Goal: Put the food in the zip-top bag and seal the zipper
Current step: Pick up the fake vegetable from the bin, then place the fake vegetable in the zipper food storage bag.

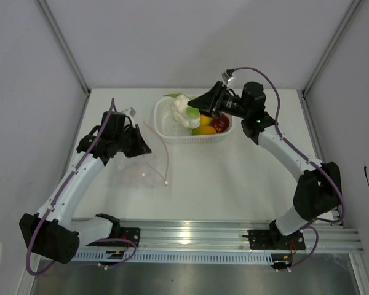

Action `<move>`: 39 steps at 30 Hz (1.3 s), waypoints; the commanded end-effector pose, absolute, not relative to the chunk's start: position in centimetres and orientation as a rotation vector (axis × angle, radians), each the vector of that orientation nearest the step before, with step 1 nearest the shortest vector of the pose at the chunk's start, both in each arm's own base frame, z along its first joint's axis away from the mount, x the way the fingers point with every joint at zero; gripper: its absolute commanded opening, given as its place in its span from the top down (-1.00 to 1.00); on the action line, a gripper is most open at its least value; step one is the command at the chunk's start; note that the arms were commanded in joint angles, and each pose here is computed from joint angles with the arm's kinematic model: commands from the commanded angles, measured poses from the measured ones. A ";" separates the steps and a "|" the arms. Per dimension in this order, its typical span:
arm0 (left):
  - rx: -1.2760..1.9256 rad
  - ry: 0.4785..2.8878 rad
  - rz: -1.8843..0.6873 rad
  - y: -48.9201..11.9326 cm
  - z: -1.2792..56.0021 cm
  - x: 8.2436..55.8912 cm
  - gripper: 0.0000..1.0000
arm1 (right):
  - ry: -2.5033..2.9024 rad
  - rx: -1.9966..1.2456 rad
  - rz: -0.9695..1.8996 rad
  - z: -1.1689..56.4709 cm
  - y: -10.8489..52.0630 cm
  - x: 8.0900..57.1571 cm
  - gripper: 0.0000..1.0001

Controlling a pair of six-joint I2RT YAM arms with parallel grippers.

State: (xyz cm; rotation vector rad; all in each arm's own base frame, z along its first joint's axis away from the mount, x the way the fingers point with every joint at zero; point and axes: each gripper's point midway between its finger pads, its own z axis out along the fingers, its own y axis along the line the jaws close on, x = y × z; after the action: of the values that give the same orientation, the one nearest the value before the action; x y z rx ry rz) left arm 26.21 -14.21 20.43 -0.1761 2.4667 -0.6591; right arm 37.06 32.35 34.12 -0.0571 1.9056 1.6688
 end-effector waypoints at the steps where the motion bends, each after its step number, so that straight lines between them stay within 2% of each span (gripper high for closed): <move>1: -0.167 2.392 -0.710 -14.7 22.5 27.6 0.99 | 1.764 -0.050 1.858 39.4 32.6 32.0 1.00; 7: -0.167 2.368 -0.758 -15.4 22.8 28.4 0.99 | 1.723 0.088 2.008 39.8 33.8 26.7 1.00; 11: -0.163 2.355 -0.795 -15.9 23.0 28.6 0.99 | 1.687 0.206 2.024 38.7 34.4 25.3 1.00; 17: -0.165 2.350 -0.849 -16.5 22.9 28.3 0.99 | 1.611 0.319 1.949 38.0 34.9 25.6 1.00; 27: -0.165 2.352 -0.857 -16.5 22.9 27.9 0.99 | 1.615 0.368 2.008 37.4 37.0 25.2 1.00; 34: -0.158 2.336 -0.869 -16.6 23.4 27.8 0.99 | 1.704 0.412 2.004 34.8 38.8 25.1 1.00; 39: -0.146 2.322 -0.881 -16.6 24.0 27.3 0.99 | 1.766 0.445 1.878 32.4 38.9 25.9 1.00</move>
State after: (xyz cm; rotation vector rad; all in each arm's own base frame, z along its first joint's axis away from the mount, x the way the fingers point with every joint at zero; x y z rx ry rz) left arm 27.65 -16.42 22.31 -0.1623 2.3784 -0.8317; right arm 24.99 39.13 31.31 0.4253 1.8263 1.9226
